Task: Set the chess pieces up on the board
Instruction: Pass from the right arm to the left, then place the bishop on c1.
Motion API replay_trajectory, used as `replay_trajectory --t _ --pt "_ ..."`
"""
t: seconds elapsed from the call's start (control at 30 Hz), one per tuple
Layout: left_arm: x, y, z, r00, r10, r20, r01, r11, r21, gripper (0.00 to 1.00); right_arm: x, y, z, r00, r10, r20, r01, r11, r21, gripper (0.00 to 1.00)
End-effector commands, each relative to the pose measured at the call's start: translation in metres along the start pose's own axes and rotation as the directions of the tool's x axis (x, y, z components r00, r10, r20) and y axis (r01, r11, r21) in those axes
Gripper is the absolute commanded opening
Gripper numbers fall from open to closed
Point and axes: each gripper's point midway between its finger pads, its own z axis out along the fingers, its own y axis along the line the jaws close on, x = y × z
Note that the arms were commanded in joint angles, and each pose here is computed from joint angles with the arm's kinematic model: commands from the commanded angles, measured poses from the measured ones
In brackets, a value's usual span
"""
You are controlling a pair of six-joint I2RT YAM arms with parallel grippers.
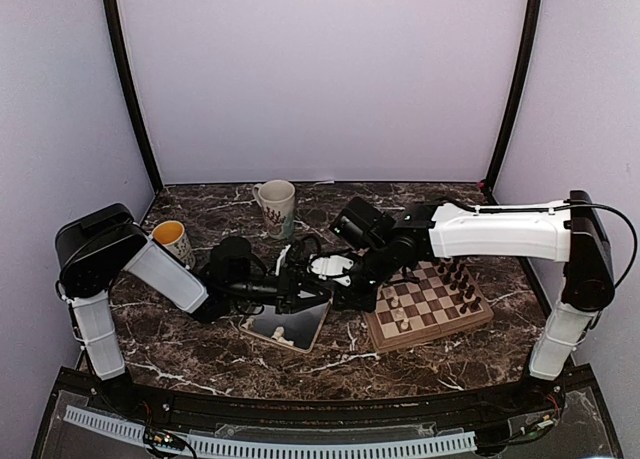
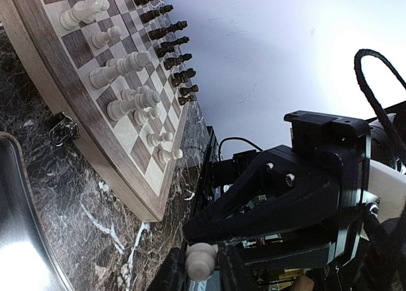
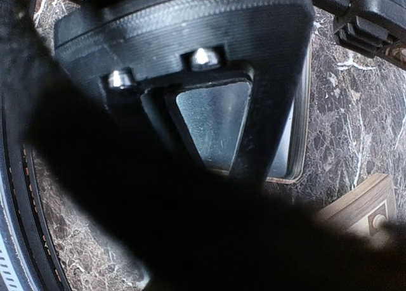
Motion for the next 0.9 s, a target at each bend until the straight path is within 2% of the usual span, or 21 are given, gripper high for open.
replay_trajectory --t 0.0,0.17,0.2,0.3,0.47,0.5,0.67,0.87 --pt "-0.005 -0.024 0.005 0.997 0.073 -0.004 -0.072 0.994 0.079 0.18 -0.012 -0.003 -0.004 0.999 0.005 0.039 -0.005 1.0 -0.002 0.08" --pt "-0.007 -0.027 0.007 0.996 0.087 -0.002 -0.086 0.992 0.091 0.13 -0.011 -0.003 -0.006 0.999 0.003 0.04 -0.004 1.0 0.006 0.1" --pt "-0.008 -0.027 0.007 0.996 0.091 -0.001 -0.091 0.992 0.092 0.12 -0.011 -0.004 -0.007 0.999 0.003 0.039 -0.003 1.0 0.009 0.14" --pt "-0.008 -0.028 0.007 0.994 0.105 -0.003 -0.104 0.991 0.086 0.11 -0.005 -0.007 -0.015 0.999 0.01 0.033 -0.011 1.0 0.018 0.37" --pt "-0.012 -0.027 0.009 0.985 0.17 -0.008 -0.169 0.985 0.03 0.11 0.017 -0.02 -0.045 0.997 0.053 0.064 -0.054 0.998 0.017 0.55" --pt "-0.014 -0.026 0.009 0.983 0.185 -0.012 -0.185 0.983 0.007 0.11 0.018 -0.024 -0.063 0.993 0.06 0.102 -0.063 0.997 0.032 0.57" --pt "-0.023 -0.022 0.016 0.952 0.302 -0.048 -0.305 0.946 -0.112 0.11 0.045 -0.045 -0.098 0.976 0.13 0.174 -0.143 0.988 0.065 0.63" --pt "-0.037 -0.027 0.03 0.878 0.459 -0.136 -0.479 0.846 -0.234 0.11 0.082 -0.081 -0.118 0.915 0.288 0.282 -0.317 0.947 0.059 0.65"
